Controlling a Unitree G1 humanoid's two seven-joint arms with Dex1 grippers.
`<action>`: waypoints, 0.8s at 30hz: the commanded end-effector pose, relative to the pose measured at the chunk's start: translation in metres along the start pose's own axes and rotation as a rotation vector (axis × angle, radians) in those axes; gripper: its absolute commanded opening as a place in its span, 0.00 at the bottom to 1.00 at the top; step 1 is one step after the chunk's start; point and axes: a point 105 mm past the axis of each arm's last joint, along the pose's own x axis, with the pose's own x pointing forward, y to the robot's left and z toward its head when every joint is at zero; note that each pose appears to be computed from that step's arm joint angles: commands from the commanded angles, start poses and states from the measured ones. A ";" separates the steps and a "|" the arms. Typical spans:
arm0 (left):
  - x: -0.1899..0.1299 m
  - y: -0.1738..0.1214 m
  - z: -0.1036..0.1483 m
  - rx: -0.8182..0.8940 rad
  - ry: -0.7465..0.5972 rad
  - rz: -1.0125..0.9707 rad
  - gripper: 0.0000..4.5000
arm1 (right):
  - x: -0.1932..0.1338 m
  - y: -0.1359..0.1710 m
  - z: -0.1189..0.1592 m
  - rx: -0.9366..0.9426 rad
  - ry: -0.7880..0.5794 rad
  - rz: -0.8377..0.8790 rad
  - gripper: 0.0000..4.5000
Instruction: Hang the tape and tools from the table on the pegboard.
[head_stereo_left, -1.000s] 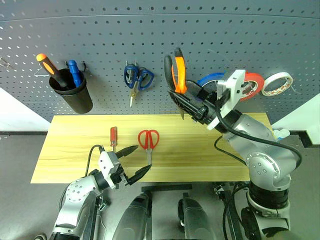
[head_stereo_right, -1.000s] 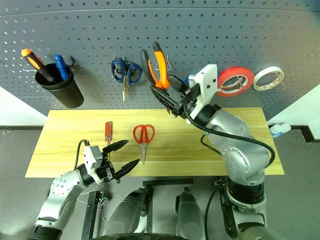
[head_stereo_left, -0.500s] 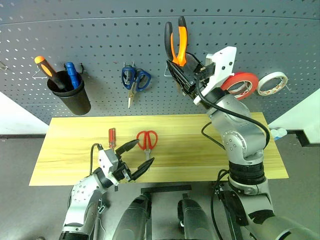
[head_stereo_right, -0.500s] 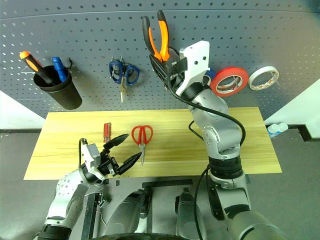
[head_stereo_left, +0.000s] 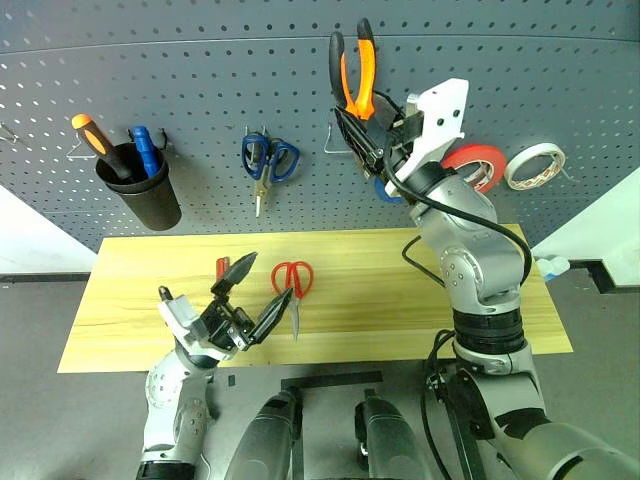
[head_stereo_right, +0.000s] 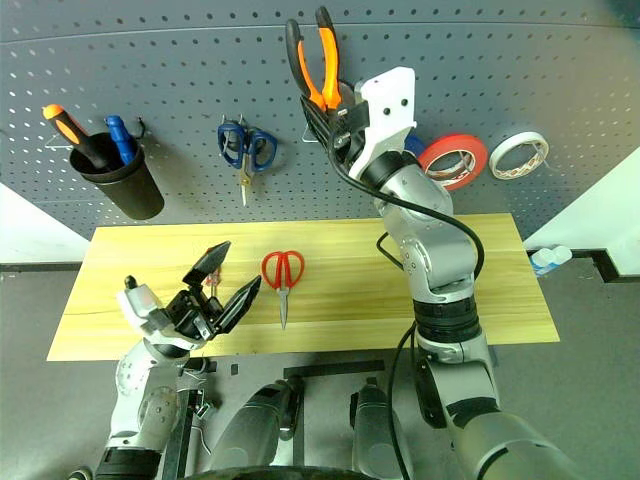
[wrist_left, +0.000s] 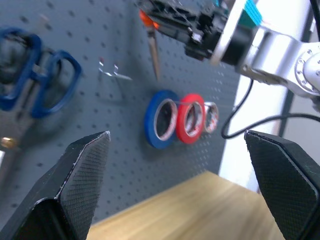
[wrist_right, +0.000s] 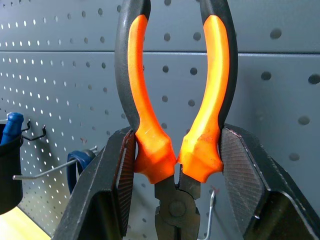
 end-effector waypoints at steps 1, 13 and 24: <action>-0.003 0.002 0.007 0.038 -0.042 0.005 1.00 | 0.004 0.000 0.031 -0.035 -0.122 -0.007 0.48; -0.004 0.001 0.010 0.084 -0.122 0.012 1.00 | 0.025 0.004 0.063 -0.001 -0.297 -0.061 0.48; -0.013 0.006 0.018 0.087 -0.095 0.040 1.00 | 0.040 0.008 0.050 0.047 -0.340 -0.114 0.48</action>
